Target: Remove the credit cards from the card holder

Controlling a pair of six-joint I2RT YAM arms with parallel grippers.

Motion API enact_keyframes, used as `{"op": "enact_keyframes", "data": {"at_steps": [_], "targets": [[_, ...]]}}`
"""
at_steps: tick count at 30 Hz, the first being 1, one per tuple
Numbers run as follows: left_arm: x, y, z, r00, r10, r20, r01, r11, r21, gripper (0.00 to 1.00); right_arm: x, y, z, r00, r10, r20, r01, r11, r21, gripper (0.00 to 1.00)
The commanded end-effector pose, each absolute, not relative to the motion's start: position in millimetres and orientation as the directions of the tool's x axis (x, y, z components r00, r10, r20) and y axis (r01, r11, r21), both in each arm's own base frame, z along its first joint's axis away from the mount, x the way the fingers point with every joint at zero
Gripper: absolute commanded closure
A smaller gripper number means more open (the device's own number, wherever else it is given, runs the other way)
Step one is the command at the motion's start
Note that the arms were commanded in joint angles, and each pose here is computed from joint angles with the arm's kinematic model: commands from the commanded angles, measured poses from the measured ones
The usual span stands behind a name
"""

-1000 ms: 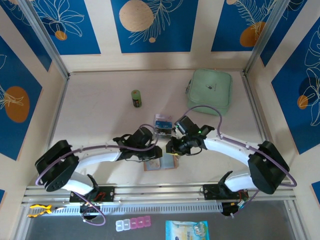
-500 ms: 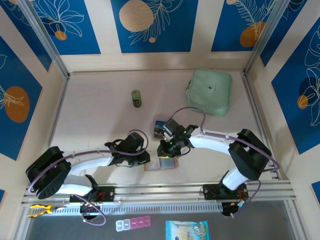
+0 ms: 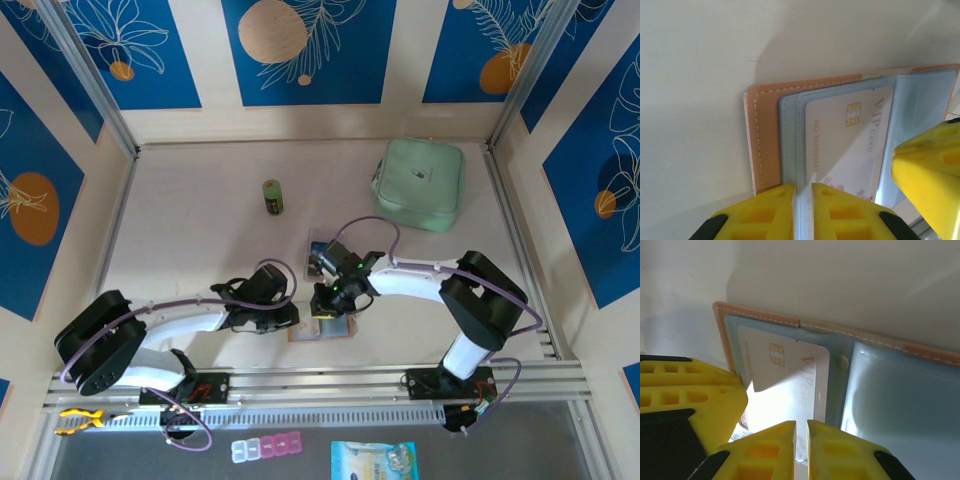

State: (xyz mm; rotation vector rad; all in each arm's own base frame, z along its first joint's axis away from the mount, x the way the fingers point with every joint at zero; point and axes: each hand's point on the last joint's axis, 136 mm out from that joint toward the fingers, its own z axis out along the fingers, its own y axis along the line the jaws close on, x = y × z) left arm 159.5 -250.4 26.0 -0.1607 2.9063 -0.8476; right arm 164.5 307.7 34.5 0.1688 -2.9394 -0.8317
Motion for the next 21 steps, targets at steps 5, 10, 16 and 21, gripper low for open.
{"op": "enact_keyframes", "data": {"at_steps": [5,10,16,21], "targets": [[156,-239,15,-0.989,-0.132,-0.068,-0.079,0.857,-0.509,0.87,161,314,28,-0.988,-0.136,0.072,-0.078,0.844,0.531,0.84],[155,-239,14,-0.989,-0.131,-0.065,-0.080,0.858,-0.508,0.88,159,314,22,-0.987,-0.137,0.082,-0.074,0.850,0.521,0.83],[154,-238,12,-0.989,-0.133,-0.062,-0.083,0.857,-0.509,0.89,156,308,16,-0.987,-0.135,0.085,-0.078,0.871,0.485,0.77],[153,-236,10,-0.989,-0.135,-0.059,-0.087,0.858,-0.506,0.89,155,300,14,-0.988,-0.135,0.078,-0.088,0.896,0.436,0.74]]}}
